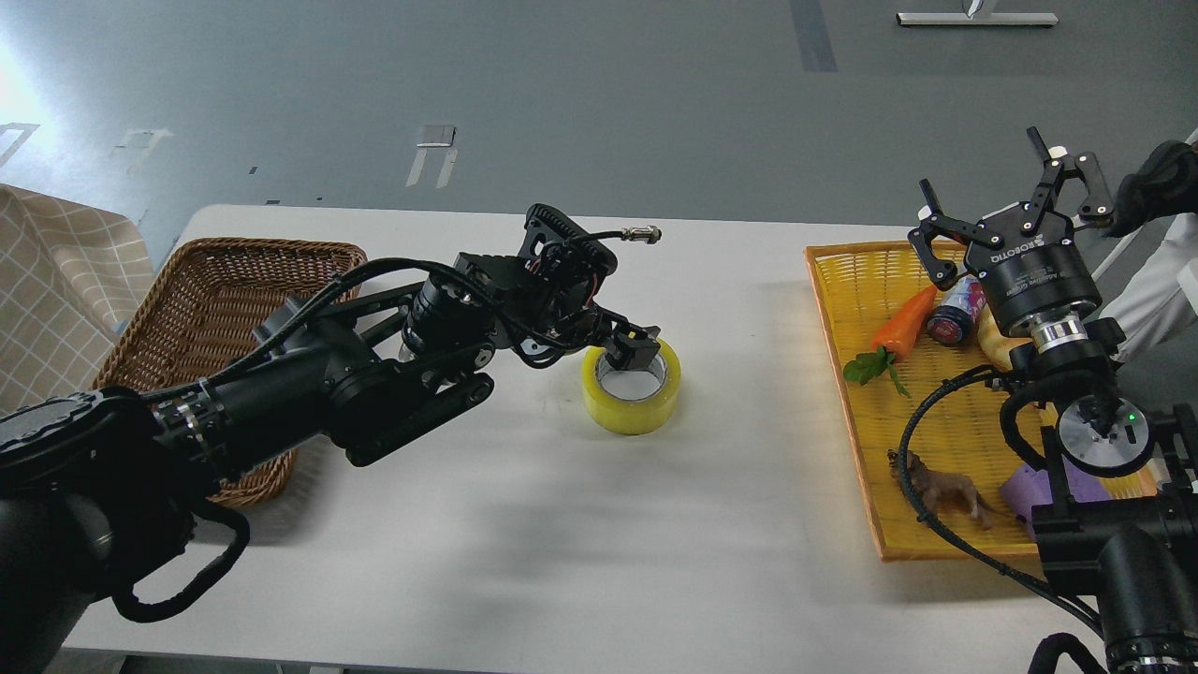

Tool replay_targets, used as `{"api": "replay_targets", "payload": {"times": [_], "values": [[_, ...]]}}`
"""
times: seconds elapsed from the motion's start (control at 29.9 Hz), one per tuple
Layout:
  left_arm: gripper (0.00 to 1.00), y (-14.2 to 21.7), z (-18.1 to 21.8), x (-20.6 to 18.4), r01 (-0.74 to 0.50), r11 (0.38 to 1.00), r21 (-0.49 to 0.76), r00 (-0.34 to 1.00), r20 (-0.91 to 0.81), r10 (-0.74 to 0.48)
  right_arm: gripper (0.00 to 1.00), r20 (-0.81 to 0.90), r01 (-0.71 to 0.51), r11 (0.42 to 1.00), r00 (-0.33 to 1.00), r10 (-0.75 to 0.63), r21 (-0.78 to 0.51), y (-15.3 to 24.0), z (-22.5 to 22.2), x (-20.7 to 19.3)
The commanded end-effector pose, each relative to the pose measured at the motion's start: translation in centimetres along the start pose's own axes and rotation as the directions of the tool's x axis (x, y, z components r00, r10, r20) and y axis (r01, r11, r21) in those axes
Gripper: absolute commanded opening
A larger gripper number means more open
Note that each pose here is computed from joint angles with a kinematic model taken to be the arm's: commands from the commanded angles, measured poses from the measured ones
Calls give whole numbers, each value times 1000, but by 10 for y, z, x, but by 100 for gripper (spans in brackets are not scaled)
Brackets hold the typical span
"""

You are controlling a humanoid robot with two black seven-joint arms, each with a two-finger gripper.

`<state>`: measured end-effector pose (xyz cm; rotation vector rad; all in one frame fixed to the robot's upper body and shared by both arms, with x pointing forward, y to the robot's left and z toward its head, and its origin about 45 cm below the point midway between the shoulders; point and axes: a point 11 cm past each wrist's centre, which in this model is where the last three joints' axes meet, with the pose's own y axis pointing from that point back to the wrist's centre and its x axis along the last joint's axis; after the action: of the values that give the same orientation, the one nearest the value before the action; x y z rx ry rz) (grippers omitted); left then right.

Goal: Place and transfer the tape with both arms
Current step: 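Grip the tape roll's rim with the left gripper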

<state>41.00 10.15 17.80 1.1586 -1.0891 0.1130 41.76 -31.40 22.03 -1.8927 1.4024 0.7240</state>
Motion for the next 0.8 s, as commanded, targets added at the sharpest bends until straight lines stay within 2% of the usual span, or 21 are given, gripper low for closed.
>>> {"api": "replay_targets", "payload": {"times": [0.0, 0.27, 0.5, 0.7, 0.77], "values": [[98, -3, 0, -8, 19, 1000, 3, 1000, -7, -19, 98, 1, -4, 1000, 1000, 4, -2, 1, 1, 1], [98, -8, 6, -27, 71, 997, 6, 997, 29, -71, 98, 1, -7, 1000, 1000, 7, -3, 3, 1, 2], [97, -11, -7, -39, 99, 994, 49, 995, 6, -100, 98, 3, -18, 1000, 1000, 18, -8, 7, 4, 6], [86, -13, -6, -48, 123, 991, 53, 992, 24, -124, 98, 3, -20, 1000, 1000, 20, -8, 7, 4, 7], [76, -16, 0, -47, 124, 991, 48, 992, 29, -126, 98, 3, -18, 1000, 1000, 18, -8, 7, 4, 6]]}}
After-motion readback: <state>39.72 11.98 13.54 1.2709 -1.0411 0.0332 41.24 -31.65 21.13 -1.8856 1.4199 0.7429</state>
